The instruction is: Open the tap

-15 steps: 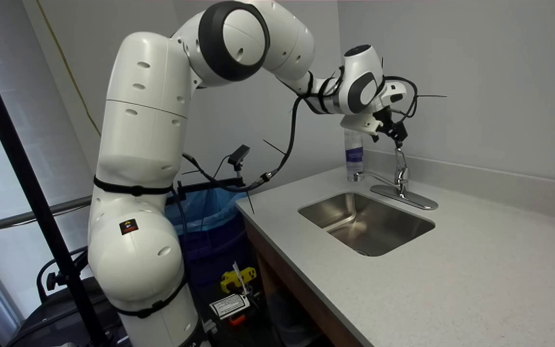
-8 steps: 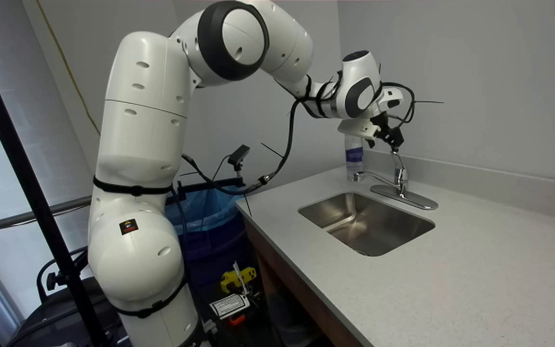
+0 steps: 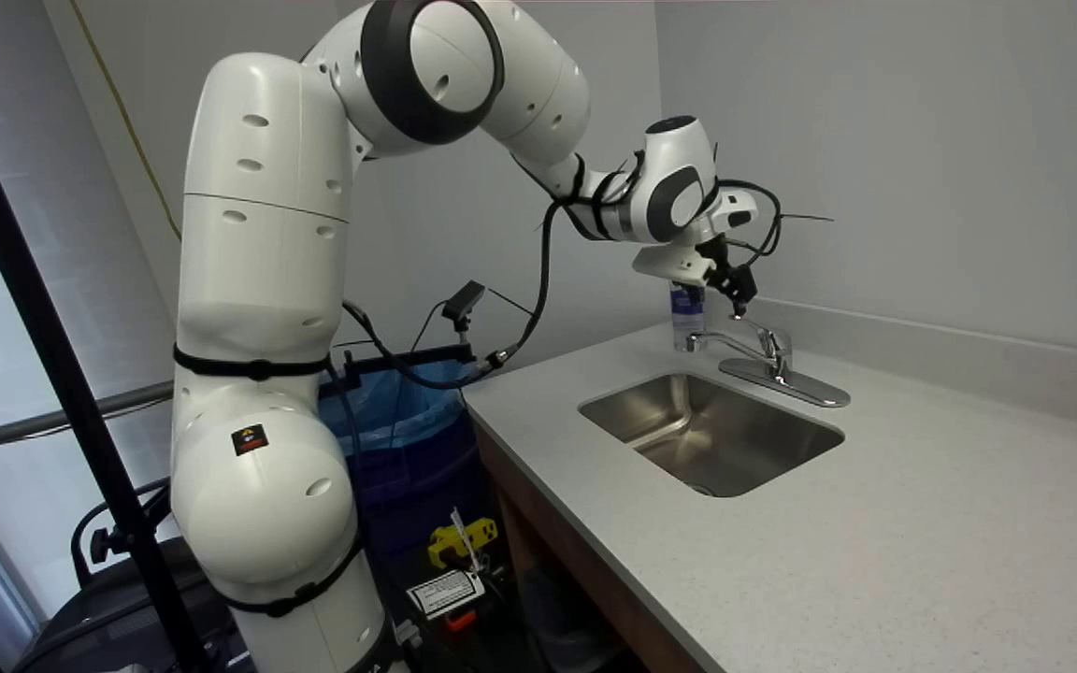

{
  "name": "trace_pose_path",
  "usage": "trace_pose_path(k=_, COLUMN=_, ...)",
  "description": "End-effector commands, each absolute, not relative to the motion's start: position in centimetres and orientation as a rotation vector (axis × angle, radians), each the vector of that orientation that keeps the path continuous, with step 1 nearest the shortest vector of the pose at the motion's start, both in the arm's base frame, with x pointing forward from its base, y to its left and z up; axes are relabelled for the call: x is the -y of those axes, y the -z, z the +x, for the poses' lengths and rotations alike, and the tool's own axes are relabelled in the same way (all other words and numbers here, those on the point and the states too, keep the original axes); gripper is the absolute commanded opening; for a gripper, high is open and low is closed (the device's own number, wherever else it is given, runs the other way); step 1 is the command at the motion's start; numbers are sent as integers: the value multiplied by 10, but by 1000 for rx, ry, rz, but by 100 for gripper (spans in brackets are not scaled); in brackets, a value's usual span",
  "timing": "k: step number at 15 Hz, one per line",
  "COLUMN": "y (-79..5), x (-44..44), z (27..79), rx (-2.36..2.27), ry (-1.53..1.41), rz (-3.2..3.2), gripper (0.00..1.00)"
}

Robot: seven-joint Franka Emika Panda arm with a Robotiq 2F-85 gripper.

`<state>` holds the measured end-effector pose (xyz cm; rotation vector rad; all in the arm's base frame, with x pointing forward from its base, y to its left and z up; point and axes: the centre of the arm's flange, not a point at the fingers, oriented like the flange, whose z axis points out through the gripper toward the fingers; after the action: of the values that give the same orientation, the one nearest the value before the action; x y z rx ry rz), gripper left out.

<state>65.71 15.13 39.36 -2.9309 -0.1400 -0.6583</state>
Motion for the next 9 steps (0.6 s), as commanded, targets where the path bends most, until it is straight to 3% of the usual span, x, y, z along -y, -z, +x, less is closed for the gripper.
trace_pose_path(k=1, y=-397, x=-145, z=627, rx=193, ry=612, rz=-2926, gripper=100)
trace_pose_path(k=9, y=-403, x=-131, z=612, rx=203, ry=620, rz=-2939, gripper=100)
